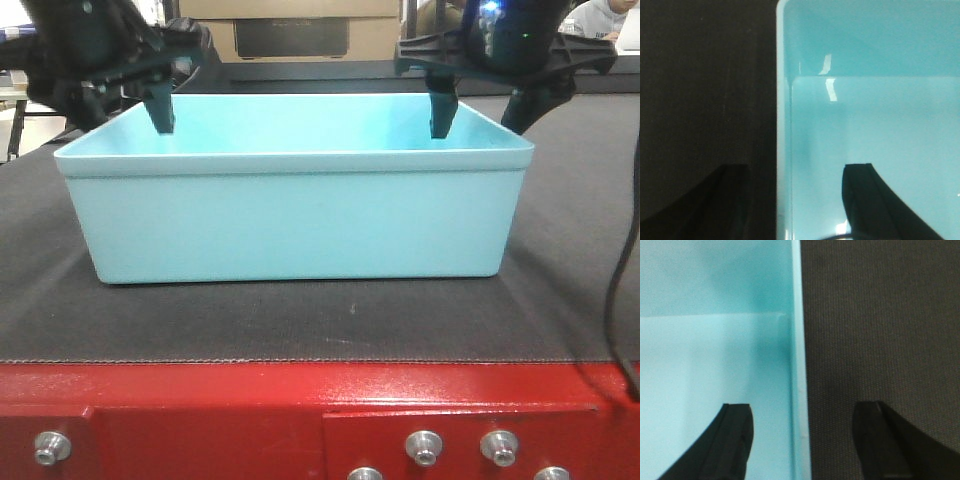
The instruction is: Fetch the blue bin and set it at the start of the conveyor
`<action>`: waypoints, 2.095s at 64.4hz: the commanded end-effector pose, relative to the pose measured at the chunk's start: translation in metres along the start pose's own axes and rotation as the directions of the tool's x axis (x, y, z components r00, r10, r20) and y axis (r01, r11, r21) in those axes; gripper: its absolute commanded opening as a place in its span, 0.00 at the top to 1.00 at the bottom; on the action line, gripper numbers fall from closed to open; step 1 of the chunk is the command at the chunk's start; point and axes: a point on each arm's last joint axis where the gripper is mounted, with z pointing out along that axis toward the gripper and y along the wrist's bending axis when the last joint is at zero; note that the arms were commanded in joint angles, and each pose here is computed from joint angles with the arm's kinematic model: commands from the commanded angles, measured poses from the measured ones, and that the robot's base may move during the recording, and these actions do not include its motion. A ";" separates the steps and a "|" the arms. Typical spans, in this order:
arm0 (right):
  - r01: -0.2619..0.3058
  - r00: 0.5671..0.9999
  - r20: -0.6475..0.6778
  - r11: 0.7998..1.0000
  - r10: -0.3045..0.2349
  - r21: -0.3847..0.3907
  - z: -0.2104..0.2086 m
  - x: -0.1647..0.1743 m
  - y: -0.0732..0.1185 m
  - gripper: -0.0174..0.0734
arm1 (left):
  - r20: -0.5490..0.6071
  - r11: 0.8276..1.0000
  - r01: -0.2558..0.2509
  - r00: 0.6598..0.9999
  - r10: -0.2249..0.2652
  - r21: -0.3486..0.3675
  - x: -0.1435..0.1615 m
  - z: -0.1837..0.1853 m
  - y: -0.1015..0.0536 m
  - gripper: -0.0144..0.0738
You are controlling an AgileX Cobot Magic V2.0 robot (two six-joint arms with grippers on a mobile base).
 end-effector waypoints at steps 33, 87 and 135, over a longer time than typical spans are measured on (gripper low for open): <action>0.149 0.940 0.318 0.987 -0.123 -0.056 -0.137 -0.025 -0.019 0.99 | 0.232 0.981 0.009 0.971 -0.054 0.193 -0.020 -0.137 0.017 0.96; 0.330 0.717 0.683 0.931 -0.139 -0.158 -0.202 0.108 -0.071 0.99 | 0.539 0.899 -0.102 0.827 -0.161 0.425 0.097 -0.173 0.049 0.96; 0.340 0.521 0.853 0.922 -0.023 -0.183 -0.263 0.126 -0.088 0.99 | 0.734 0.877 -0.147 0.620 -0.279 0.458 0.126 -0.245 0.080 0.96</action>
